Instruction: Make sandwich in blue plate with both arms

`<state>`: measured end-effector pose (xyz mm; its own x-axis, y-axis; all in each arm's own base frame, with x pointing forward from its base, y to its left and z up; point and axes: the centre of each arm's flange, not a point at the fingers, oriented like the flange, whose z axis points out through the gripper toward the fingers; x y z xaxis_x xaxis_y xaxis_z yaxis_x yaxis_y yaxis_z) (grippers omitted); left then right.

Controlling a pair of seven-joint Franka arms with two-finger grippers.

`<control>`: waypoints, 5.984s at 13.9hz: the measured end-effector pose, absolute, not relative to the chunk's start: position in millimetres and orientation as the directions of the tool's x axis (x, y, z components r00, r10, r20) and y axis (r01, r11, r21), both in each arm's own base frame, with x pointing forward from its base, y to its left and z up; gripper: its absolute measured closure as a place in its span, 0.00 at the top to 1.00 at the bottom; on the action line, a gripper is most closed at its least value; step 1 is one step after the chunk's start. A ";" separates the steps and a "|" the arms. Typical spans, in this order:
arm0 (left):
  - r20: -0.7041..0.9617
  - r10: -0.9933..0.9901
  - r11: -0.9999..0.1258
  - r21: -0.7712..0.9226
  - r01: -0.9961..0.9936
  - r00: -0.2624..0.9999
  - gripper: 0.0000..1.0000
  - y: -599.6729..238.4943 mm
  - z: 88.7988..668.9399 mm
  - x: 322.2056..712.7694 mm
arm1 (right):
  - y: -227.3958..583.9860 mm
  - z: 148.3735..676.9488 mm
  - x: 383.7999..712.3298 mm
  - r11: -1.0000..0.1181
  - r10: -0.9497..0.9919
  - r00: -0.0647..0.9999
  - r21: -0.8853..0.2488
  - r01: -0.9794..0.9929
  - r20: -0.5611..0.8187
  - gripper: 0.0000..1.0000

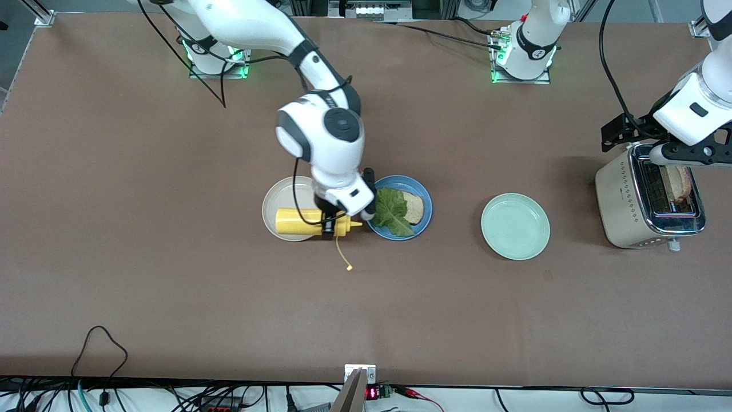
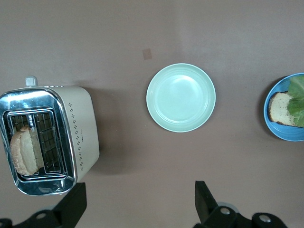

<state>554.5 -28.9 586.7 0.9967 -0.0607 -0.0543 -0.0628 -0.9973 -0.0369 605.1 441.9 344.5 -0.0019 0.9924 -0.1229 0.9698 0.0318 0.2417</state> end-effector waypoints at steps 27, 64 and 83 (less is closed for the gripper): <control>-0.142 -0.119 -0.976 -0.168 -0.142 0.983 1.00 185.6 421.7 587.1 | -130.9 199.5 612.5 0.091 0.272 0.103 -0.132 0.987 0.957 0.49; -0.206 -0.269 -0.962 0.017 -0.271 0.941 0.09 110.1 518.8 575.6 | -211.5 389.9 614.8 -0.289 0.725 0.516 -0.480 0.829 0.455 1.00; -0.139 -0.274 -0.505 0.863 -0.019 0.952 0.09 -177.2 326.2 625.3 | 17.1 589.3 600.2 -0.952 0.292 0.950 -0.133 0.277 -0.108 1.00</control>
